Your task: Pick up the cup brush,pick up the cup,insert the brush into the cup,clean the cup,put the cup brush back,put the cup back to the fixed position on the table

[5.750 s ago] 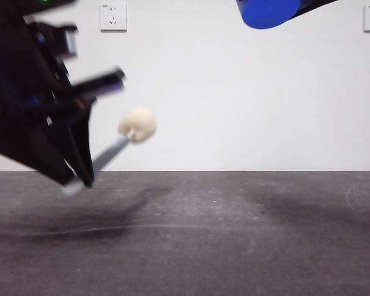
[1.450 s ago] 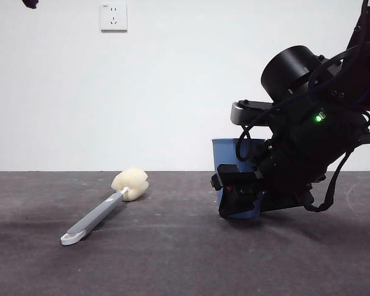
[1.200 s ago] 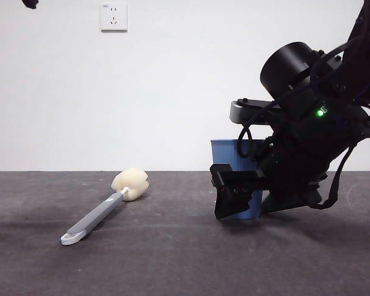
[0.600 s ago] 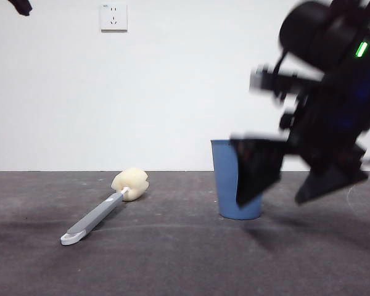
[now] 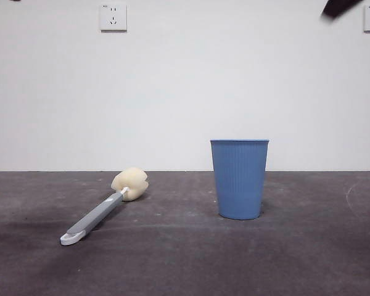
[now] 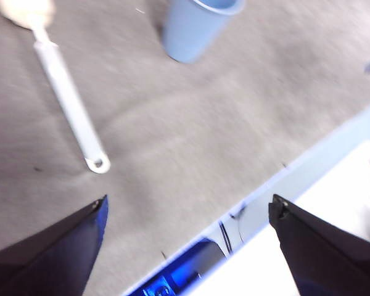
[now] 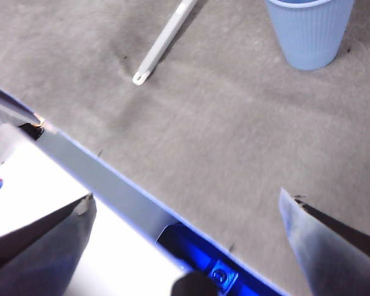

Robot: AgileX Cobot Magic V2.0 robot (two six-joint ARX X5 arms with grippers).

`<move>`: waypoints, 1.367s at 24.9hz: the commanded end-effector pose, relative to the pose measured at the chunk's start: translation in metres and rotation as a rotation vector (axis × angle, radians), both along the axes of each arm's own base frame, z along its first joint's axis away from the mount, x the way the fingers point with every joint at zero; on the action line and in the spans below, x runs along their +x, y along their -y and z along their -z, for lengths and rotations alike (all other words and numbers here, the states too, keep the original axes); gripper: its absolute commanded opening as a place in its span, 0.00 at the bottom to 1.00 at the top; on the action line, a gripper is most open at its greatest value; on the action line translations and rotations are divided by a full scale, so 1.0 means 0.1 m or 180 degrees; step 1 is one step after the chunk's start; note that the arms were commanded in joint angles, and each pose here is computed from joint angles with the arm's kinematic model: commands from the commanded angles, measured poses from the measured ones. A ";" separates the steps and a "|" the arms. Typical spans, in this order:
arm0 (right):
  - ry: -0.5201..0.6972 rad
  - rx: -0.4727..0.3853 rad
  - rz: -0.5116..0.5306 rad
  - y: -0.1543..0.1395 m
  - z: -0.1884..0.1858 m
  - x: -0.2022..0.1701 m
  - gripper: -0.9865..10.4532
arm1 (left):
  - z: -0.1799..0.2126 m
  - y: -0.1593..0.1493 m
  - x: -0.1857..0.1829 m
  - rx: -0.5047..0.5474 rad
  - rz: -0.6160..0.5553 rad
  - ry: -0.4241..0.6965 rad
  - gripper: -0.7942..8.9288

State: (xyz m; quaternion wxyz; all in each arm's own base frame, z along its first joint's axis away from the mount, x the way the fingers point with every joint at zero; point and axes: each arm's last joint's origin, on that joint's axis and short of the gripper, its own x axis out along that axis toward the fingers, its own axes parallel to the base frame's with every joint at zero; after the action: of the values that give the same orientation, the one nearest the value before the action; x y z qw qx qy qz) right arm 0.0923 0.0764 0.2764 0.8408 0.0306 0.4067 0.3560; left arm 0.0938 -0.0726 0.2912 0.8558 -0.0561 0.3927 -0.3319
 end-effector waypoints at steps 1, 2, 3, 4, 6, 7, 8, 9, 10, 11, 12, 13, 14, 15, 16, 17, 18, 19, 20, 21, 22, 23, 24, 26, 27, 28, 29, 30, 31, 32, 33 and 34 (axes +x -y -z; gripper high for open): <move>-0.0126 -0.0033 0.0018 0.03 -0.06 -0.05 0.53 | 0.02 0.00 -0.02 0.0034 0.0163 -0.0002 0.53; -0.0141 -0.0055 0.0009 0.04 -0.08 -0.06 0.53 | 0.02 0.00 -0.02 0.0043 0.0176 -0.0009 0.53; -0.0151 -0.0071 0.0003 0.05 -0.09 -0.07 0.53 | 0.03 0.00 -0.02 0.0049 0.0185 -0.0024 0.53; -0.0156 -0.0077 0.0002 0.05 -0.11 -0.08 0.53 | 0.03 0.00 -0.03 0.0057 0.0193 -0.0041 0.53; -0.0139 -0.0077 -0.0011 0.05 -0.13 -0.08 0.52 | 0.03 0.00 -0.03 0.0058 0.0198 -0.0050 0.53; -0.0137 -0.0078 -0.0013 0.05 -0.13 -0.08 0.52 | 0.03 0.00 -0.03 0.0057 0.0198 -0.0050 0.52; -0.0140 -0.0080 -0.0011 0.05 -0.12 -0.08 0.51 | 0.03 0.00 -0.03 0.0058 0.0199 -0.0049 0.49; -0.0143 -0.0083 -0.0011 0.05 -0.12 -0.08 0.47 | 0.03 0.00 -0.03 0.0057 0.0197 -0.0050 0.42; -0.0144 -0.0082 -0.0011 0.05 -0.12 -0.08 0.40 | 0.03 0.00 -0.03 0.0058 0.0197 -0.0047 0.32; -0.0144 -0.0081 -0.0011 0.05 -0.12 -0.08 0.33 | 0.03 0.00 -0.03 0.0055 0.0196 -0.0045 0.23; -0.0154 -0.0063 -0.0034 0.05 -0.12 -0.08 0.24 | 0.03 0.00 -0.03 0.0055 0.0196 -0.0044 0.12; -0.0170 -0.0037 -0.0073 0.04 -0.13 -0.08 0.15 | 0.03 0.00 -0.03 0.0055 0.0196 -0.0044 0.06; -0.0172 -0.0026 -0.0084 0.04 -0.13 -0.08 0.08 | 0.03 0.00 -0.03 0.0056 0.0197 -0.0044 0.08; -0.0172 -0.0009 -0.0112 0.04 -0.13 -0.08 0.07 | 0.03 0.00 -0.03 0.0056 0.0197 -0.0043 0.07; -0.0173 0.0007 -0.0140 0.04 -0.13 -0.08 0.08 | 0.03 0.00 -0.03 0.0059 0.0203 -0.0036 0.07; -0.0169 0.0010 -0.0139 0.04 -0.13 -0.08 0.08 | 0.03 0.00 -0.03 0.0064 0.0210 -0.0030 0.07; -0.0164 0.0013 -0.0138 0.04 -0.13 -0.08 0.08 | 0.03 0.00 -0.03 0.0070 0.0219 -0.0022 0.07; -0.0157 0.0018 -0.0137 0.04 -0.14 -0.08 0.08 | 0.03 0.00 -0.03 0.0080 0.0233 -0.0009 0.07; -0.0145 0.0027 -0.0138 0.03 -0.14 -0.08 0.08 | 0.03 0.00 -0.03 0.0085 0.0240 -0.0002 0.07; -0.0128 0.0040 -0.0138 0.03 -0.14 -0.07 0.08 | 0.03 0.00 -0.03 0.0085 0.0240 -0.0002 0.07; -0.0106 0.0054 -0.0136 0.03 -0.15 -0.07 0.08 | 0.03 0.00 -0.03 0.0086 0.0239 -0.0001 0.07; -0.0087 0.0066 -0.0136 0.03 -0.15 -0.07 0.09 | 0.03 0.00 -0.03 0.0087 0.0238 0.0001 0.08; -0.0077 0.0072 -0.0135 0.02 -0.16 -0.06 0.09 | 0.03 0.00 -0.03 0.0091 0.0233 0.0003 0.08; -0.0116 0.0081 -0.0100 0.03 -0.15 -0.06 0.09 | 0.03 -0.01 -0.02 0.0123 0.0191 0.0021 0.08; -0.0118 0.0072 -0.0102 0.03 -0.15 -0.07 0.09 | 0.03 -0.01 -0.02 0.0137 0.0173 0.0029 0.08; -0.0125 0.0068 -0.0101 0.03 -0.15 -0.07 0.09 | 0.03 -0.01 -0.02 0.0146 0.0162 0.0033 0.08; -0.0126 0.0066 -0.0100 0.03 -0.15 -0.07 0.09 | 0.03 -0.01 -0.02 0.0162 0.0142 0.0044 0.08; -0.0125 0.0067 -0.0100 0.03 -0.15 -0.07 0.09 | 0.03 -0.01 -0.02 0.0176 0.0124 0.0052 0.08; -0.0125 0.0067 -0.0100 0.03 -0.15 -0.07 0.09 | 0.03 -0.01 -0.02 0.0181 0.0116 0.0057 0.08; -0.0125 0.0067 -0.0100 0.03 -0.15 -0.07 0.09 | 0.03 -0.01 -0.02 0.0181 0.0116 0.0057 0.08; -0.0125 0.0067 -0.0100 0.03 -0.15 -0.07 0.09 | 0.03 -0.01 -0.02 0.0182 0.0116 0.0056 0.08; -0.0125 0.0067 -0.0100 0.03 -0.15 -0.07 0.09 | 0.03 -0.01 -0.02 0.0182 0.0115 0.0058 0.08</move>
State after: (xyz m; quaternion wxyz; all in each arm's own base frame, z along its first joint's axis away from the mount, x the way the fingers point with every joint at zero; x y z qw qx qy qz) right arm 0.0855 0.0732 0.2899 0.8254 0.0381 0.4230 0.3719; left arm 0.0922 -0.0711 0.2888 0.8544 -0.0270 0.3975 -0.3336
